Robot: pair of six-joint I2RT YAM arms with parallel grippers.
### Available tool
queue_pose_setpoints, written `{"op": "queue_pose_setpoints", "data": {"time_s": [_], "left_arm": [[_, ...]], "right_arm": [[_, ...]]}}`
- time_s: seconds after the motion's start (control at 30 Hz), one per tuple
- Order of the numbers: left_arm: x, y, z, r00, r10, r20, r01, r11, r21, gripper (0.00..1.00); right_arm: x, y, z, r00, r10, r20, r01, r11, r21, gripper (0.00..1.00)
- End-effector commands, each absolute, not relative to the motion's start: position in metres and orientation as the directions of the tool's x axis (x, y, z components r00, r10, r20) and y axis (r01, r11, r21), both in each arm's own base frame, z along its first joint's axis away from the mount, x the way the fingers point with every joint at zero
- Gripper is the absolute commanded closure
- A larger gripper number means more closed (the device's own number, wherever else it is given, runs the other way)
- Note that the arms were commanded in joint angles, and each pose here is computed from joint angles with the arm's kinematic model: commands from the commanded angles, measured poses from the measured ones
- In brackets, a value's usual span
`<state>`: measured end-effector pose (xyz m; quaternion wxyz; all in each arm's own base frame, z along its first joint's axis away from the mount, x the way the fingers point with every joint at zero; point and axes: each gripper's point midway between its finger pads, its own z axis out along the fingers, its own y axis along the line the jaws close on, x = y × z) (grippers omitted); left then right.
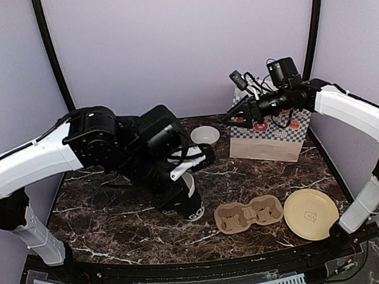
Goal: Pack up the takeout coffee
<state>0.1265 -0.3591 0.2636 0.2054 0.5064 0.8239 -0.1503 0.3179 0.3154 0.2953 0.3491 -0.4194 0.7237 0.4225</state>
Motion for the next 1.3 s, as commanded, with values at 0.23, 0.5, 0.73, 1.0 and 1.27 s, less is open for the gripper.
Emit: {"op": "queue_pose_setpoints", "data": {"time_s": [0.23,0.5,0.73,1.0,1.27], "left_arm": [[0.134,-0.373,0.186,-0.310,0.882,-0.355,0.912,0.381,0.150,1.00],[0.146,-0.392,0.151,-0.266,0.922,-0.281,0.921,0.329,0.209,1.00],[0.148,-0.399,0.136,-0.265,0.935,-0.237,0.924,0.317,0.215,0.79],[0.148,-0.395,0.212,-0.330,0.865,-0.379,0.896,0.413,0.164,0.57],[0.213,-0.294,0.222,-0.784,0.503,-0.365,0.531,0.847,0.026,0.57]], "right_arm": [[0.270,0.263,0.287,-0.295,-0.405,-0.865,-0.943,0.271,0.195,0.20],[0.266,0.262,0.289,-0.292,-0.396,-0.871,-0.943,0.269,0.194,0.20],[0.264,0.262,0.286,-0.295,-0.396,-0.870,-0.944,0.262,0.202,0.19],[0.261,0.264,0.288,-0.297,-0.395,-0.869,-0.947,0.239,0.214,0.19],[0.266,0.266,0.286,-0.304,-0.395,-0.867,-0.945,0.243,0.221,0.19]]}}
